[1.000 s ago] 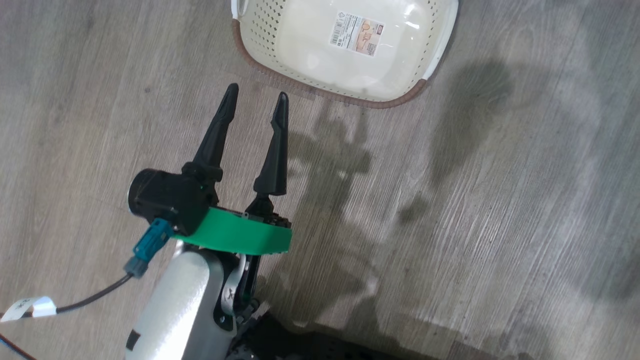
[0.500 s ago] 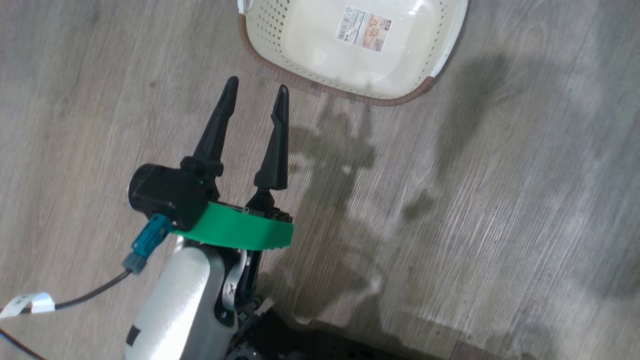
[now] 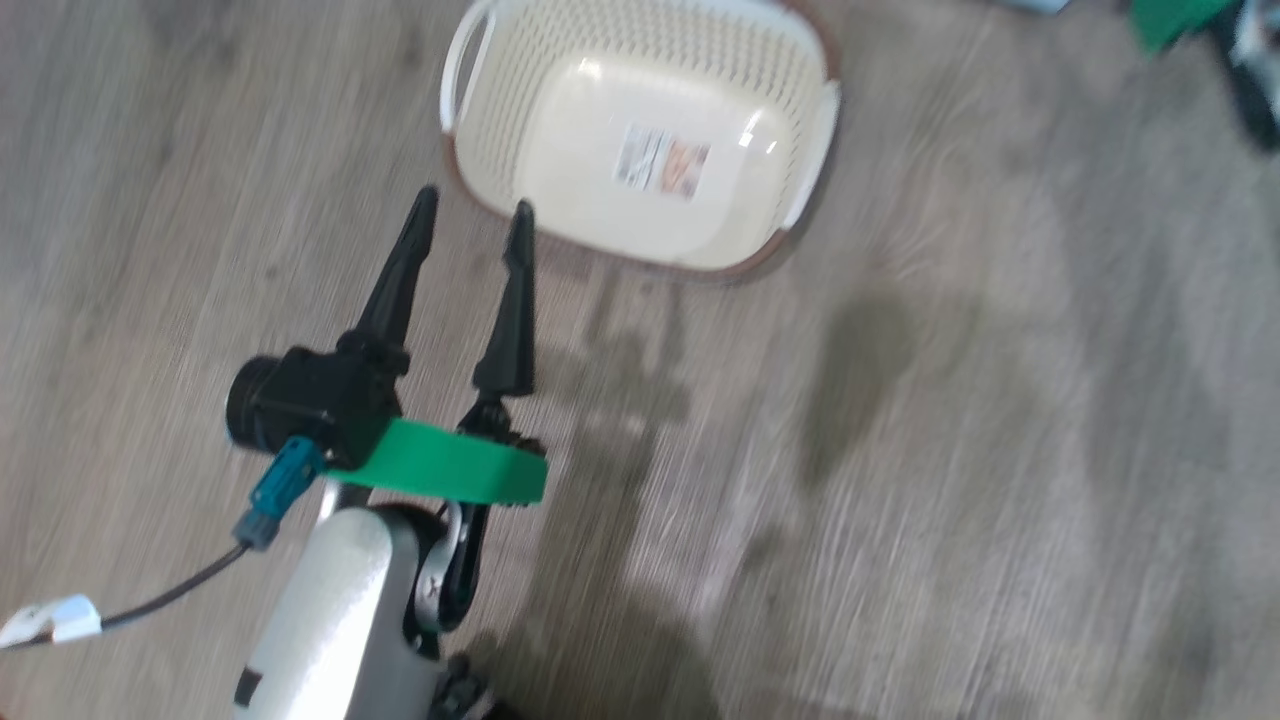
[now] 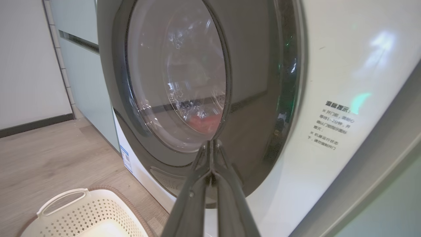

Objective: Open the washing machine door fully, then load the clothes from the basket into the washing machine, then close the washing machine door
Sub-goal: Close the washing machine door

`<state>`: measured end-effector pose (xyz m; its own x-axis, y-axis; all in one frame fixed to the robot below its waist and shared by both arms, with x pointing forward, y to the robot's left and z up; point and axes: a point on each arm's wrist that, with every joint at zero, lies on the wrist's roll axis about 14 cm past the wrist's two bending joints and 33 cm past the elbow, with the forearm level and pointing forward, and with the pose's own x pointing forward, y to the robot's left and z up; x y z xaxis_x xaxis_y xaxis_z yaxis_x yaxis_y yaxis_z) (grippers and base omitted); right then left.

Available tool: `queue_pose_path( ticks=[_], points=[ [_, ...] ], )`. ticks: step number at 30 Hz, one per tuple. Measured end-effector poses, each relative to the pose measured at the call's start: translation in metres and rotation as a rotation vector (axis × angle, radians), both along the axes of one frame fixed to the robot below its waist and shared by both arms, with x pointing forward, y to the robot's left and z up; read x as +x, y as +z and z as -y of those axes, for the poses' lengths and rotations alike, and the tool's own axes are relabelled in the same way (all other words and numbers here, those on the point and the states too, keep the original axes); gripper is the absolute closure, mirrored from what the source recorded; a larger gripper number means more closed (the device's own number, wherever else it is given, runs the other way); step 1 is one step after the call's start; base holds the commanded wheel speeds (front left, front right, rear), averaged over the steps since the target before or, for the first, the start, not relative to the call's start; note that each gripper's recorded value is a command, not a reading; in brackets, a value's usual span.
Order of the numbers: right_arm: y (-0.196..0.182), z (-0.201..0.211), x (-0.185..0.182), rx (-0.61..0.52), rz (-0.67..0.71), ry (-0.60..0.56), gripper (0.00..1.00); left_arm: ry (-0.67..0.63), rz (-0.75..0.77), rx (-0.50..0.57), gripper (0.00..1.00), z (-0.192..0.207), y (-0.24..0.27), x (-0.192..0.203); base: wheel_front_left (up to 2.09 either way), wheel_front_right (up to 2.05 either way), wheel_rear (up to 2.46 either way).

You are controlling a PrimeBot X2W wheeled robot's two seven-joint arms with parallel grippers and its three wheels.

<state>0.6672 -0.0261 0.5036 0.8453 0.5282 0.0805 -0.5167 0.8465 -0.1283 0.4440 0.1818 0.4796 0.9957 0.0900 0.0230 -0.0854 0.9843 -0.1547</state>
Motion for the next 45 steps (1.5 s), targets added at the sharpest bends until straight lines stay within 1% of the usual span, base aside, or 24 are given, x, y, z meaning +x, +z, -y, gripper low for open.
queue_pose_path(
  ticks=[3,6,9,13,15,22,23,28,34,36,39,43,45],
  points=[
    [0.012,0.005,-0.026,0.015,0.004,0.005,1.0,-0.006,0.017,0.002,0.0,0.0,0.008,-0.01,0.0,0.0,0.0],
    [0.023,0.017,-0.054,0.045,0.002,-0.014,1.0,-0.018,0.043,0.016,0.0,0.002,0.02,-0.018,0.0,0.0,0.0],
    [0.031,0.032,-0.083,0.073,-0.005,-0.043,1.0,-0.035,0.073,0.006,0.0,0.006,0.031,-0.026,0.0,0.0,0.0],
    [0.042,0.06,-0.119,0.147,-0.011,-0.116,1.0,-0.05,0.097,-0.011,0.0,0.011,0.04,-0.038,0.0,0.0,0.0],
    [0.044,0.073,-0.138,0.156,-0.006,-0.147,1.0,-0.06,0.11,-0.018,0.0,0.014,0.045,-0.041,0.0,0.0,0.0],
    [0.048,0.116,-0.196,0.247,0.006,-0.292,1.0,-0.115,0.173,-0.045,0.0,0.034,0.067,-0.041,0.0,0.0,0.0],
    [0.048,0.116,-0.196,0.247,0.006,-0.292,1.0,-0.115,0.173,-0.045,0.0,0.034,0.067,-0.041,0.0,0.0,0.0],
    [0.05,0.144,-0.226,0.284,0.025,-0.396,1.0,-0.133,0.196,-0.067,0.0,0.04,0.075,-0.044,0.0,0.0,0.0],
    [0.049,0.166,-0.252,0.33,0.033,-0.48,1.0,-0.146,0.145,-0.07,0.0,0.046,0.059,-0.051,0.0,0.0,0.0],
    [0.052,0.17,-0.258,0.344,0.045,-0.498,1.0,-0.143,0.132,-0.078,0.0,0.046,0.055,-0.052,0.0,0.0,0.0],
    [0.056,0.174,-0.268,0.337,0.065,-0.508,1.0,-0.137,0.114,-0.082,0.0,0.045,0.049,-0.054,0.0,0.0,0.0],
    [0.042,0.178,-0.282,0.324,0.034,-0.531,1.0,-0.133,0.096,-0.087,0.0,0.044,0.044,-0.057,0.0,0.0,0.0],
    [0.033,0.18,-0.288,0.341,0.007,-0.542,1.0,-0.128,0.066,-0.084,0.0,0.042,0.034,-0.061,0.0,0.0,0.0]
  ],
)
